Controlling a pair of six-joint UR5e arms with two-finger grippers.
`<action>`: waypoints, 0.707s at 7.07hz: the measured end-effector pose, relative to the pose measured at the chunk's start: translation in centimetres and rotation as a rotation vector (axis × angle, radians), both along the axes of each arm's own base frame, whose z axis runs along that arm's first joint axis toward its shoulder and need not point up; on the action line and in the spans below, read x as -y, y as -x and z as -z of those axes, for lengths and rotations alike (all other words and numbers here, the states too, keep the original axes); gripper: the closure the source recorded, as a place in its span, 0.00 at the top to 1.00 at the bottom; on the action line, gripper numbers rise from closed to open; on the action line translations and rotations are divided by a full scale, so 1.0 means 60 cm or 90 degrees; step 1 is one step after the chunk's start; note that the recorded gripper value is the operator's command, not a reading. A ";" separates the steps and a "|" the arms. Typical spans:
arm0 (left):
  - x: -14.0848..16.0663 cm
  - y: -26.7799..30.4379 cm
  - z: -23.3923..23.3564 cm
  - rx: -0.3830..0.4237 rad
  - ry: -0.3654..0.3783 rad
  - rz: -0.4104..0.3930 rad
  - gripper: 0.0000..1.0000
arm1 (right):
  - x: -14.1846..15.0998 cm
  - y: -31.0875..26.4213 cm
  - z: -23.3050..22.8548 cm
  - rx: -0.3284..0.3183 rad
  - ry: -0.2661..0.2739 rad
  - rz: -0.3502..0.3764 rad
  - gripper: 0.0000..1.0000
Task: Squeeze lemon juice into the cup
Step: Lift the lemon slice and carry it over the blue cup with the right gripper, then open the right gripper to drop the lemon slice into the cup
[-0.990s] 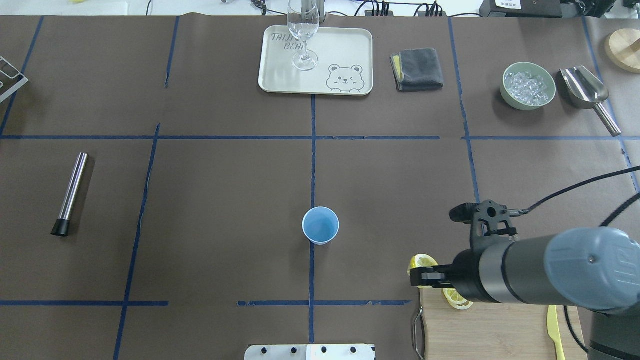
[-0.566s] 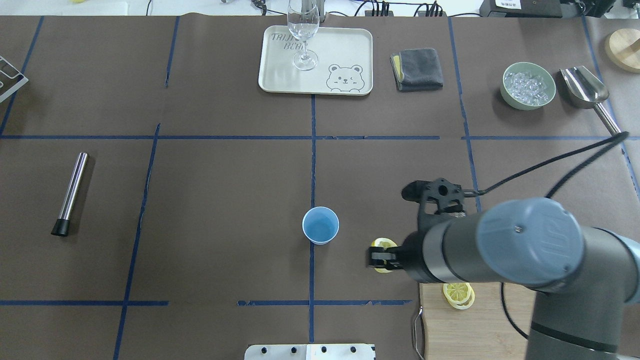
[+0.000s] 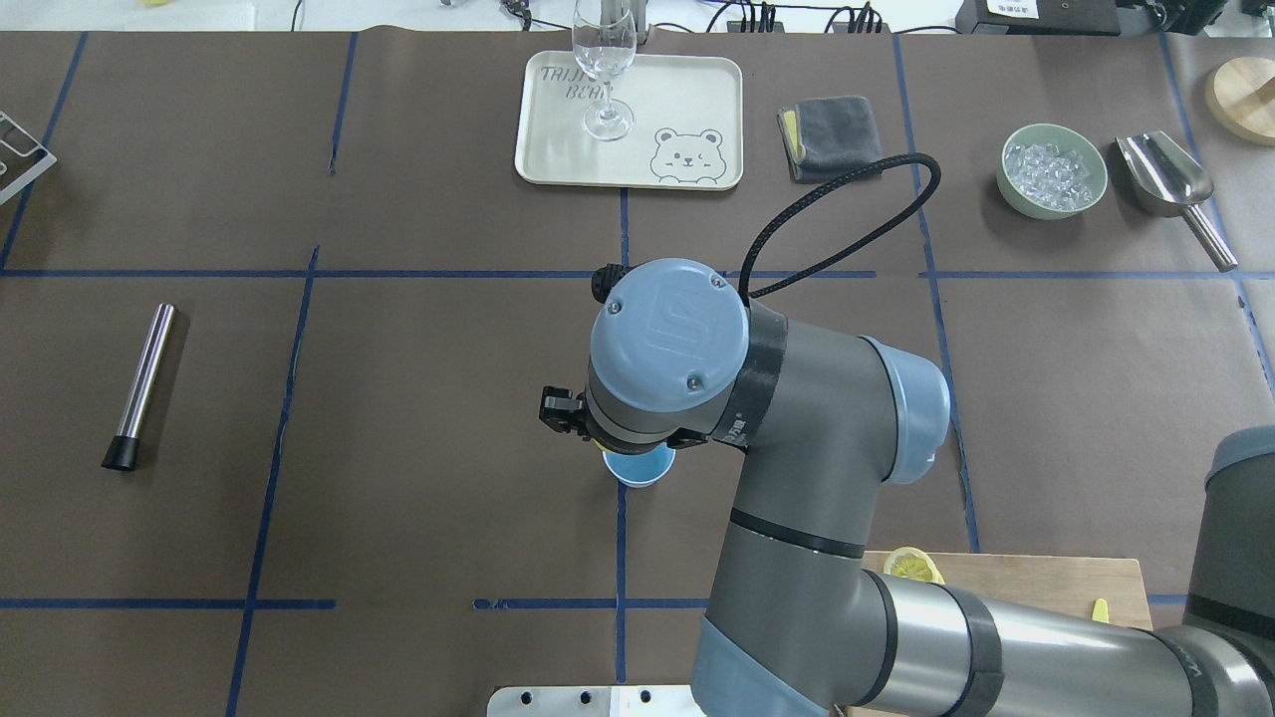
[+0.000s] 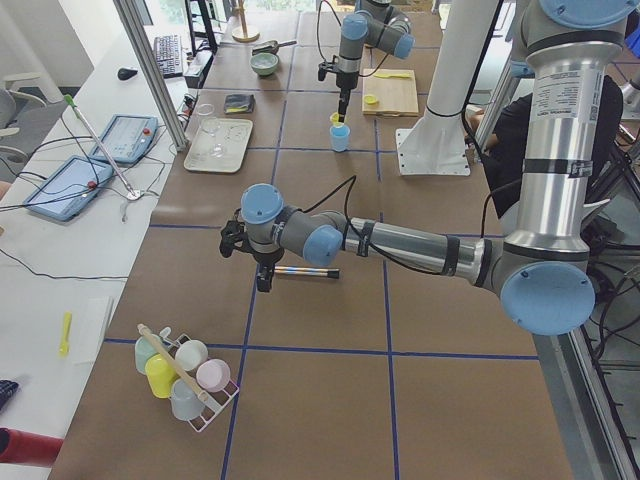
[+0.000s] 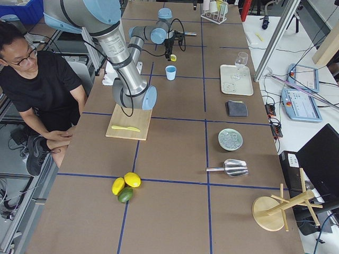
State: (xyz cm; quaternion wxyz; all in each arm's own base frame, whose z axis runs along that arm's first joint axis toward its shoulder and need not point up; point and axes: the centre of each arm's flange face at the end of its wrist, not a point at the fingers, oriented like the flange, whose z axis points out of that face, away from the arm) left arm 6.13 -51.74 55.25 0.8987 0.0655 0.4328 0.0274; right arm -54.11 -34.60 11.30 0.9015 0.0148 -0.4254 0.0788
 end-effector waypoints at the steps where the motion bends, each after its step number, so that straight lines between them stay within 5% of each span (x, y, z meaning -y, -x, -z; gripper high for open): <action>1: 0.002 0.000 -0.003 0.000 -0.001 0.000 1.00 | 0.003 0.013 -0.012 -0.014 0.006 0.002 0.56; 4: 0.006 -0.001 0.000 -0.001 -0.004 0.001 1.00 | -0.007 0.033 -0.051 -0.042 0.017 0.013 0.63; 5: 0.006 -0.001 0.000 -0.001 -0.004 0.001 1.00 | -0.008 0.034 -0.055 -0.044 0.017 0.014 0.90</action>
